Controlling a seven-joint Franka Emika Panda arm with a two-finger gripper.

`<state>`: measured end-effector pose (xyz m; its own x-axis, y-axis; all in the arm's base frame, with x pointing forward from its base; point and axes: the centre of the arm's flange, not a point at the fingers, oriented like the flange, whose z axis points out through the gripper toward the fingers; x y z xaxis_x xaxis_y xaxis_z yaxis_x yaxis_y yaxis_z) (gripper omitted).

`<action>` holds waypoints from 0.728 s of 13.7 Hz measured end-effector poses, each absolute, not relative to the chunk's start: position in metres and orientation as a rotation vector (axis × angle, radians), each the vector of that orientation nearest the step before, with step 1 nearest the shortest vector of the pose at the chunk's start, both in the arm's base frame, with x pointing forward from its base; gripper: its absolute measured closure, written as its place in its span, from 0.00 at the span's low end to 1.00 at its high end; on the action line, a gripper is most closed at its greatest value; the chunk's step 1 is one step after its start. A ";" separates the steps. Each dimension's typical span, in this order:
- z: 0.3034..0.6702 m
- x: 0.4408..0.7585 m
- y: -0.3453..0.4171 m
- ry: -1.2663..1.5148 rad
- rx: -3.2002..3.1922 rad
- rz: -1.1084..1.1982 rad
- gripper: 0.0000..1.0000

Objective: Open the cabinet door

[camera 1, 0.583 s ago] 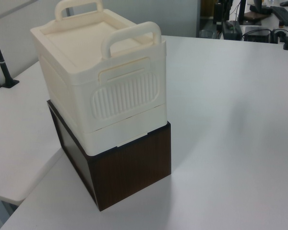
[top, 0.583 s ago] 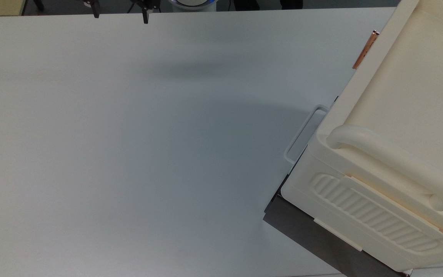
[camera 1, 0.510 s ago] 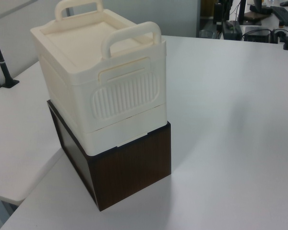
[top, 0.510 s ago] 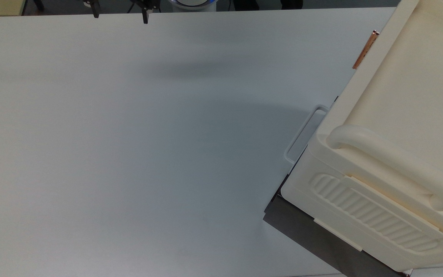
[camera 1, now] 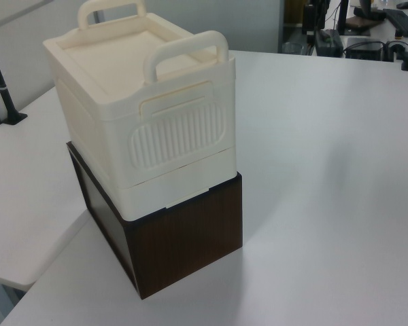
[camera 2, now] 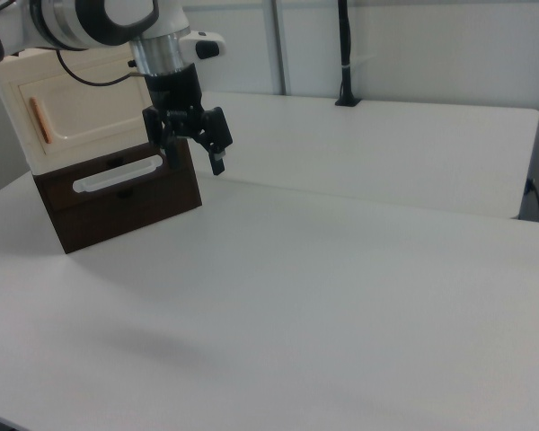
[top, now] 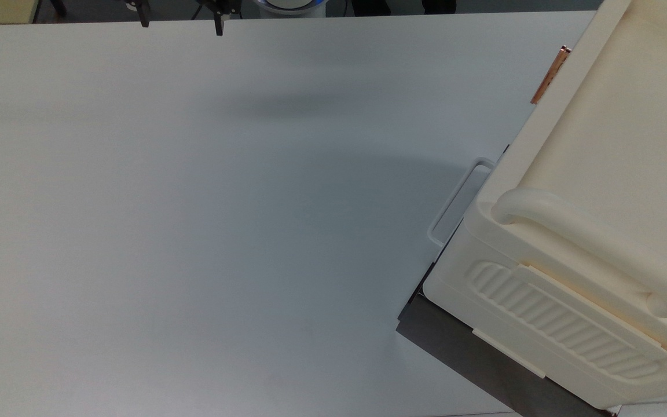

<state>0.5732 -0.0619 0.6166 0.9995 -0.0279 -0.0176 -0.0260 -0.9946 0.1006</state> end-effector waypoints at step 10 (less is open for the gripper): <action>0.604 0.583 -0.006 0.103 3.071 -0.051 0.00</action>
